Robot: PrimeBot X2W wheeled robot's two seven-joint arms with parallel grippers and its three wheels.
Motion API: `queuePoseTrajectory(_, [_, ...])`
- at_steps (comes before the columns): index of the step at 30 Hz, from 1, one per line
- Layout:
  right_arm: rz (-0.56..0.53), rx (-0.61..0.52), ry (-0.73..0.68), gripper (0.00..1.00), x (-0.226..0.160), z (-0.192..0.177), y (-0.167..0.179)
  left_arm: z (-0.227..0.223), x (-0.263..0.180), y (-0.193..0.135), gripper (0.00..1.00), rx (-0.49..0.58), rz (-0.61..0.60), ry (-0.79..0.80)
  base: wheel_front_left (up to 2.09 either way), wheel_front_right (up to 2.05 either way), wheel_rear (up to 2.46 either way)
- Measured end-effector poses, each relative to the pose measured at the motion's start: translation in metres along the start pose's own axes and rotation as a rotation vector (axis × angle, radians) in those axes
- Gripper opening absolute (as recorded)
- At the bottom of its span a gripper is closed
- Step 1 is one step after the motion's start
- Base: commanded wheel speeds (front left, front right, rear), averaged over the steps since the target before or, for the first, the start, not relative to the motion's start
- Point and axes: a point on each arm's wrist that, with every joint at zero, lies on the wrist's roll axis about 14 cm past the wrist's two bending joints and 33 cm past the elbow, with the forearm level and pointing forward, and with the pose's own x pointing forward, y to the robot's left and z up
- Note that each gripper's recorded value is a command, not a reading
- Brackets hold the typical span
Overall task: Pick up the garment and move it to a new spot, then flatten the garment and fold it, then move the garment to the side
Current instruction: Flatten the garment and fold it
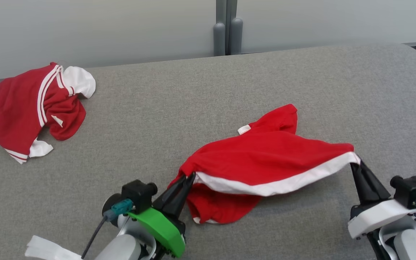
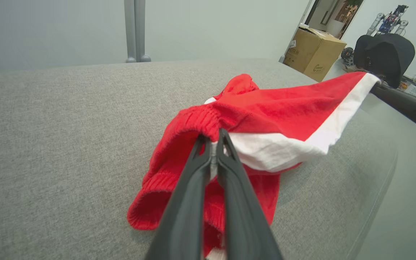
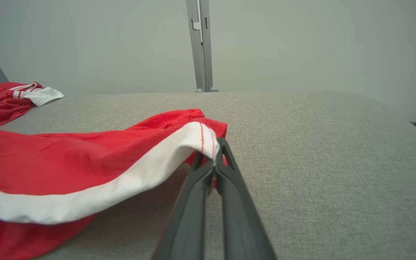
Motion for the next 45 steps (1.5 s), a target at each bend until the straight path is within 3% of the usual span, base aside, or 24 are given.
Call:
queuePoseTrajectory(5, [0.021, -0.047, -0.15, 0.0, 0.015, 0.051, -0.003, 0.06, 0.012, 0.0, 0.0, -0.084, 0.011, -0.209, 0.0, 0.0, 0.0])
queuePoseTrajectory(11, [0.047, -0.11, -0.402, 0.0, 0.018, 0.137, -0.002, 0.136, 0.01, -0.006, 0.0, -0.105, -0.022, -0.434, 0.0, 0.0, 0.0])
queuePoseTrajectory(23, [0.085, -0.107, -0.8, 0.0, -0.042, 0.257, 0.002, 0.251, -0.037, -0.052, 0.0, -0.079, -0.194, -0.804, 0.0, 0.0, 0.0])
queuePoseTrajectory(27, [0.097, -0.034, -0.745, 0.0, -0.038, 0.249, 0.001, 0.247, -0.036, -0.049, 0.0, -0.059, -0.196, -0.771, 0.0, 0.0, 0.0])
queuePoseTrajectory(32, [0.179, 0.095, -0.381, 0.0, 0.01, 0.172, 0.023, 0.189, 0.001, -0.009, 0.0, -0.169, -0.085, -0.5, 0.0, 0.0, 0.0])
queuePoseTrajectory(34, [0.22, 0.091, -0.308, 0.0, 0.032, 0.164, 0.034, 0.166, 0.014, 0.016, 0.0, -0.189, -0.013, -0.399, 0.0, 0.0, 0.0])
queuePoseTrajectory(35, [0.227, 0.068, -0.315, 0.0, 0.044, 0.175, 0.035, 0.167, 0.019, 0.029, 0.0, -0.193, 0.021, -0.391, 0.0, 0.0, 0.0])
queuePoseTrajectory(37, [0.218, 0.036, -0.453, 0.0, 0.059, 0.235, 0.032, 0.197, 0.029, 0.041, 0.0, -0.167, 0.04, -0.448, 0.0, 0.0, 0.0])
queuePoseTrajectory(39, [0.179, -0.005, -0.688, 0.0, 0.05, 0.319, 0.02, 0.258, 0.037, 0.024, 0.0, -0.115, -0.035, -0.586, 0.0, 0.0, 0.0])
queuePoseTrajectory(41, [0.129, -0.039, -0.868, 0.0, 0.031, 0.378, 0.007, 0.31, 0.039, -0.004, 0.0, -0.09, -0.132, -0.713, 0.0, 0.0, 0.0])
queuePoseTrajectory(43, [0.113, -0.053, -0.886, 0.0, 0.03, 0.387, 0.001, 0.326, 0.039, -0.021, 0.0, -0.1, -0.19, -0.754, 0.0, 0.0, 0.0])
queuePoseTrajectory(45, [0.104, -0.043, -0.77, 0.0, 0.048, 0.357, -0.004, 0.312, 0.045, -0.012, 0.0, -0.122, -0.163, -0.714, 0.0, 0.0, 0.0])
